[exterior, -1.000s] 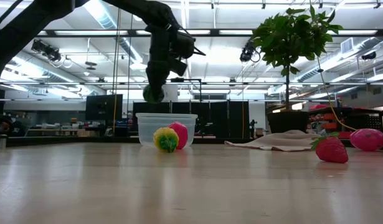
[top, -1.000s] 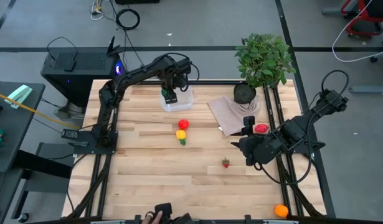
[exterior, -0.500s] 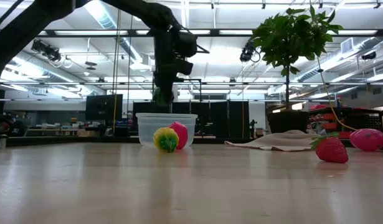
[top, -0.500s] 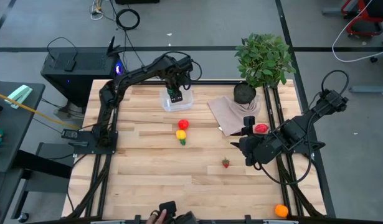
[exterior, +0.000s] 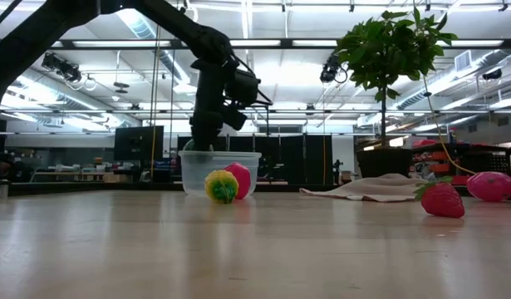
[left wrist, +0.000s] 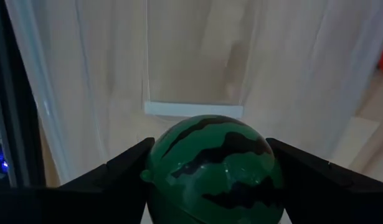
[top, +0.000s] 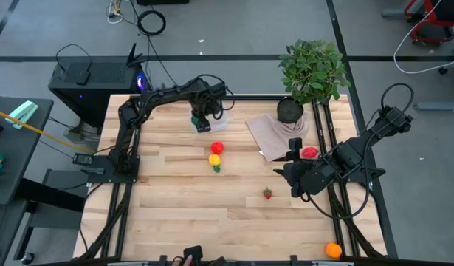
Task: Pick and placing Produce into tupperware
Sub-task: Put the green watermelon into the container, then put the yellow pineapple into the container
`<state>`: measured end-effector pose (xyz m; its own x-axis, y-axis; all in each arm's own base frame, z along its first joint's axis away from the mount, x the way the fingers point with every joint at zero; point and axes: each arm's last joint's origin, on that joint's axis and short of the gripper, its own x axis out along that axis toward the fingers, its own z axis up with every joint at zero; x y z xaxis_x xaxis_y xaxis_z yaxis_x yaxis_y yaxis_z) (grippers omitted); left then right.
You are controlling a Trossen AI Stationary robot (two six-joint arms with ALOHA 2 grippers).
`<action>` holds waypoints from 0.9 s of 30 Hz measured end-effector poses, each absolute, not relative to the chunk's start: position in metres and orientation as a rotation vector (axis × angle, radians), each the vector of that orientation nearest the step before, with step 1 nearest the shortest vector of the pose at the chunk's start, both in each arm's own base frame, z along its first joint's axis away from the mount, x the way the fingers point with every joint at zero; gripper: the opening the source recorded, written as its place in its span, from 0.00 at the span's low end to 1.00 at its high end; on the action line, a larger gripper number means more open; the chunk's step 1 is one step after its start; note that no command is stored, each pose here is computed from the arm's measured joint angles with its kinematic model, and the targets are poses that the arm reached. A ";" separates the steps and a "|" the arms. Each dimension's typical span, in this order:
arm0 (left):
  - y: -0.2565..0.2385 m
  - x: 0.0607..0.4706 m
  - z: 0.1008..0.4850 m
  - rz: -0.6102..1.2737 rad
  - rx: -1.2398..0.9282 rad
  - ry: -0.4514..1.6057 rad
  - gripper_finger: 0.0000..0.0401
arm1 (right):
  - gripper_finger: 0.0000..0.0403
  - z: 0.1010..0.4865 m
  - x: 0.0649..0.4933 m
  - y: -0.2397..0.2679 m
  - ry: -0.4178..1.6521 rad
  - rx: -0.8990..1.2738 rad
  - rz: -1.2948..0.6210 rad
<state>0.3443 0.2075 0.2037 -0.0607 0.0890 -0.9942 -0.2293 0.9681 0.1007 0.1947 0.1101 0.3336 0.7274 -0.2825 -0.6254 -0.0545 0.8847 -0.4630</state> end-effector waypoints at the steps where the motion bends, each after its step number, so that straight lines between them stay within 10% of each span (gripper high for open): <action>1: 0.208 0.344 0.203 0.264 -0.109 1.610 0.76 | 0.39 0.334 0.195 0.110 0.753 -0.479 -0.131; 27: 0.198 0.335 0.249 0.353 -0.041 1.494 0.82 | 0.39 0.333 0.195 0.110 0.754 -0.479 -0.132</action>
<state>0.3346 0.1982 0.2493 0.0354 0.2047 -0.9782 -0.2545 0.9484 0.1893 0.1946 0.1100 0.3335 0.7264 -0.2833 -0.6262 -0.0541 0.8847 -0.4630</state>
